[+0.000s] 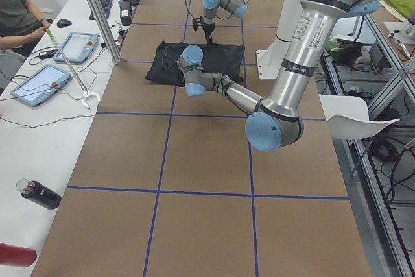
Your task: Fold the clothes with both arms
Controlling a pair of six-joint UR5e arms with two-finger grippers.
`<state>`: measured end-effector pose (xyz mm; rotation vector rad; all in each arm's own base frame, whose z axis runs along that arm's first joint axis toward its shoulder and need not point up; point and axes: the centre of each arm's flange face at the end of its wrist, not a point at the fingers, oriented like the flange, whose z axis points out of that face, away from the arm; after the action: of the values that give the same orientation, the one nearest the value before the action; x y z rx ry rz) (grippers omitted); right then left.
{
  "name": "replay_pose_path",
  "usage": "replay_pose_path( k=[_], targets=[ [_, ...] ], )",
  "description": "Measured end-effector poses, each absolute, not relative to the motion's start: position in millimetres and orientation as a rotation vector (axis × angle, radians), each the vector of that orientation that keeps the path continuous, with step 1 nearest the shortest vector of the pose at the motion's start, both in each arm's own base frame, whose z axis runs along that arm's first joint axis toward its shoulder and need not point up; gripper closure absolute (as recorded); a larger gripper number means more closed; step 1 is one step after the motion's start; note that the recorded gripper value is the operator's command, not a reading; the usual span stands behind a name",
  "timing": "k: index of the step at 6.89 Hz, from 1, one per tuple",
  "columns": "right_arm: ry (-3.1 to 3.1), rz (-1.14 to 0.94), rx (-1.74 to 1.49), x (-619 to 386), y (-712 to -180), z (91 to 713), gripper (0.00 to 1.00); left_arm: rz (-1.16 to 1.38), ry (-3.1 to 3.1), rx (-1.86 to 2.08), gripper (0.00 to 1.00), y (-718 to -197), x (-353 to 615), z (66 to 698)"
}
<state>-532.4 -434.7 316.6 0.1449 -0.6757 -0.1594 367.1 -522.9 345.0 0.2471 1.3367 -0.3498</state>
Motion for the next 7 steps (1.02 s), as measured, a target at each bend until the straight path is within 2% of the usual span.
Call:
replay_pose_path(
  k=[5, 7],
  targets=[
    [-0.648, -0.193, 0.138, -488, -463, 354, 0.00, -0.350, 1.335, 0.244, 0.00, -523, 368, 346],
    [-0.694, -0.186, 0.159, -475, -469, 330, 0.00, -0.351, 1.333, 0.245, 0.00, -524, 368, 347]
  ],
)
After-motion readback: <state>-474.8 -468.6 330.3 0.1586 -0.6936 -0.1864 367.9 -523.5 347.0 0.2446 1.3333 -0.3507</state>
